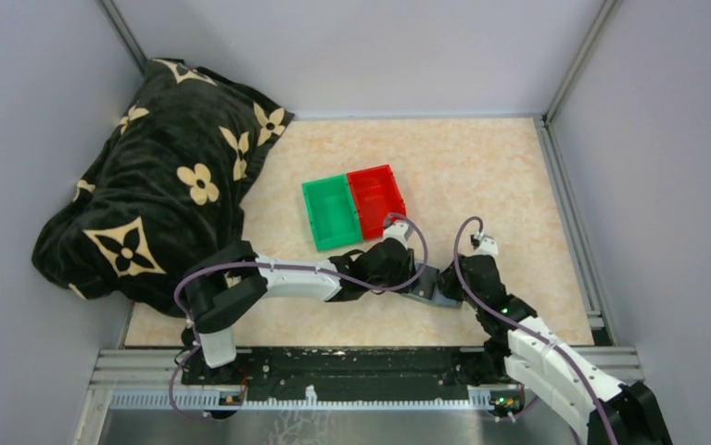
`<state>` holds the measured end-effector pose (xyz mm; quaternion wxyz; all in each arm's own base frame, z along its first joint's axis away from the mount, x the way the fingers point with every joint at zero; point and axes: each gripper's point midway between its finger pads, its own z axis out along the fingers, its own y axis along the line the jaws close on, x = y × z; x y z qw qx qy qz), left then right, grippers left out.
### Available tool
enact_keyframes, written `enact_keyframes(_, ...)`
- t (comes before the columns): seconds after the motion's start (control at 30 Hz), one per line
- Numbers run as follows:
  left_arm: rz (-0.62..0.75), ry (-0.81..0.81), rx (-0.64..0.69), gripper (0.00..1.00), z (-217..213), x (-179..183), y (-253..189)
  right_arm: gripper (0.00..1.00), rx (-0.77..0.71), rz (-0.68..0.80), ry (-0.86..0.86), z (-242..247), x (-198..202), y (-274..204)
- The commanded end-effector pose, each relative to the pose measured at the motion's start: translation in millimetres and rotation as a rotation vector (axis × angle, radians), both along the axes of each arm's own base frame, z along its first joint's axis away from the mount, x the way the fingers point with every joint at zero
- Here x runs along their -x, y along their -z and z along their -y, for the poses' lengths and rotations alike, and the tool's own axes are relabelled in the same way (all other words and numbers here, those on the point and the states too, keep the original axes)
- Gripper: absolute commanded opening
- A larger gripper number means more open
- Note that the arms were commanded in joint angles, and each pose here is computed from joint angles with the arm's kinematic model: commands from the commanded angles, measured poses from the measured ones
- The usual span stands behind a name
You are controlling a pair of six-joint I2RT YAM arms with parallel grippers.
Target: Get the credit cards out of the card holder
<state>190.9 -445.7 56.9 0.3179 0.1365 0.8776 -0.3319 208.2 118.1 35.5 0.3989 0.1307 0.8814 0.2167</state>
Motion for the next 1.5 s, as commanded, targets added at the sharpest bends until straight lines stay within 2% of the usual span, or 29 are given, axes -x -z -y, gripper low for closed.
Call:
enact_keyframes(0.0,-0.012,0.006,0.017,0.32,3,-3,4,0.15,-0.027,0.034,0.019,1,-5,-9)
enact_keyframes(0.07,-0.026,0.003,0.004,0.32,3,-3,12,0.22,-0.023,0.030,0.024,2,-4,-7)
enact_keyframes(0.23,-0.069,0.003,-0.004,0.31,4,3,27,0.48,0.004,0.016,0.034,7,-3,-5)
enact_keyframes(0.33,-0.085,0.006,-0.007,0.30,3,5,33,0.50,0.006,0.000,0.021,5,-1,-3)
enact_keyframes(0.47,-0.091,0.002,-0.012,0.30,1,6,36,0.48,-0.011,-0.004,0.001,0,-1,-2)
enact_keyframes(0.6,-0.096,0.001,-0.018,0.30,-1,7,38,0.39,-0.046,0.008,-0.025,-7,-1,-4)
enact_keyframes(0.77,-0.109,0.001,-0.025,0.30,-1,8,44,0.23,-0.081,0.062,-0.017,-8,-4,-18)
enact_keyframes(0.93,-0.121,0.008,-0.027,0.30,1,10,46,0.19,-0.115,0.113,-0.040,-12,-4,-34)
enact_keyframes(1.13,-0.120,0.007,-0.023,0.30,2,10,44,0.16,-0.148,0.095,-0.101,-25,0,-30)
enact_keyframes(1.47,-0.124,0.011,-0.022,0.30,4,10,45,0.15,-0.189,0.151,-0.209,-42,2,-50)
